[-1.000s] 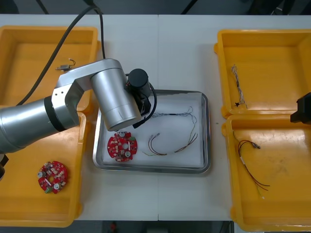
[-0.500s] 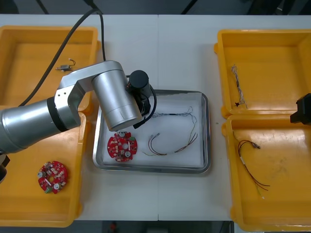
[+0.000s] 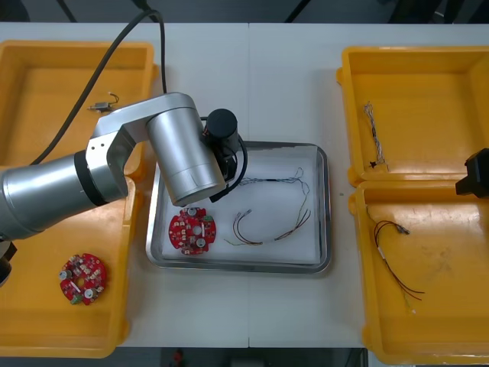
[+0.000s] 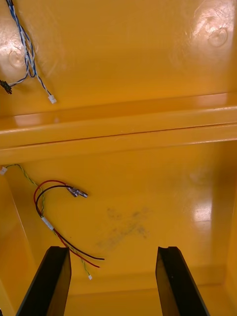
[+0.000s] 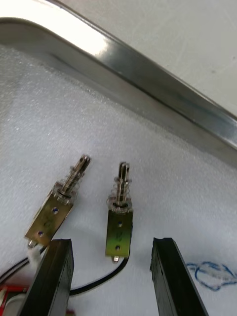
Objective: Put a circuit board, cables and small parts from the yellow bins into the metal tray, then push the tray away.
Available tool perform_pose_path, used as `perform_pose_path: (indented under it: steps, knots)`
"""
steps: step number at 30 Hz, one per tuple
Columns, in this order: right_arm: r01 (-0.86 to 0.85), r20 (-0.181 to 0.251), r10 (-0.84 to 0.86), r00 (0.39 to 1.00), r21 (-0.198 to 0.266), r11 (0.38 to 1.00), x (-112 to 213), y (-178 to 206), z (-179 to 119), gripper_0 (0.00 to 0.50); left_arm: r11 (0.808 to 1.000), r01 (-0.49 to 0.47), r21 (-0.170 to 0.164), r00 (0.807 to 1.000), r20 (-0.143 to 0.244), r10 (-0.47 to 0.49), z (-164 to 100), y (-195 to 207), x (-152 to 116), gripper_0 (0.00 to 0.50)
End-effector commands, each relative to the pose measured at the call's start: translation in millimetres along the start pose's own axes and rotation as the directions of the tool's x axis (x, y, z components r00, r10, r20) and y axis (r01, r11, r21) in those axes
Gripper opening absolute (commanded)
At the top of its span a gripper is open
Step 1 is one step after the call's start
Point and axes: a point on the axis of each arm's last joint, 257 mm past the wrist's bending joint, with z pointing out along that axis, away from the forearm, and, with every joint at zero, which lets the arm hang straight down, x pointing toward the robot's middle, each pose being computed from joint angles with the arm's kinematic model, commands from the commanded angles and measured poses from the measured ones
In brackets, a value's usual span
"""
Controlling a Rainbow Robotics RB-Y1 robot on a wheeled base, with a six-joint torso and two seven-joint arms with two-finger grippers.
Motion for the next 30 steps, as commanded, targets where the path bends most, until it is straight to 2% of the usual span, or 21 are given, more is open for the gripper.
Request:
perform_pose_path:
  steps: [1, 6, 8, 10, 13, 18, 23, 26, 30]
  knots:
    - [0.069, 0.029, -0.07, 0.997, 0.03, 0.997, -5, -11, -15, 0.5, 0.991, -0.127, 0.029, 0.992, 0.021, 0.126, -42, -16, -22, 0.474]
    - [0.106, 0.032, -0.106, 0.994, 0.012, 0.994, -7, -5, -18, 0.5, 0.994, -0.092, 0.064, 0.995, -0.018, 0.094, -73, -14, -44, 0.5]
    - [0.124, 0.03, -0.124, 0.992, 0.0, 0.992, -7, -1, -18, 0.5, 0.994, -0.089, 0.065, 0.996, -0.022, 0.09, -86, -10, -56, 0.5]
    - [0.15, 0.028, -0.149, 0.988, -0.01, 0.989, -7, 5, -19, 0.5, 0.993, -0.1, 0.058, 0.994, -0.031, 0.102, -101, -3, -66, 0.5]
    - [0.216, 0.017, -0.215, 0.976, -0.023, 0.976, -7, 21, -16, 0.5, 0.992, -0.121, 0.048, 0.99, -0.066, 0.124, -127, 16, -83, 0.5]
    - [0.321, 0.005, -0.321, 0.947, -0.034, 0.947, -7, 46, -13, 0.5, 0.986, -0.158, 0.042, 0.983, -0.092, 0.162, -151, 44, -106, 0.5]
    - [0.445, 0.0, -0.446, 0.895, -0.041, 0.894, -7, 75, -13, 0.5, 0.982, -0.185, 0.027, 0.978, -0.092, 0.187, -172, 72, -129, 0.5]
    - [0.523, -0.001, -0.523, 0.852, -0.049, 0.851, -3, 94, -12, 0.5, 0.976, -0.215, 0.007, 0.973, -0.088, 0.215, -179, 88, -140, 0.5]
    - [0.62, 0.019, -0.62, 0.784, -0.07, 0.782, 4, 122, -10, 0.5, 0.965, -0.259, -0.025, 0.963, -0.084, 0.256, -183, 110, -153, 0.5]
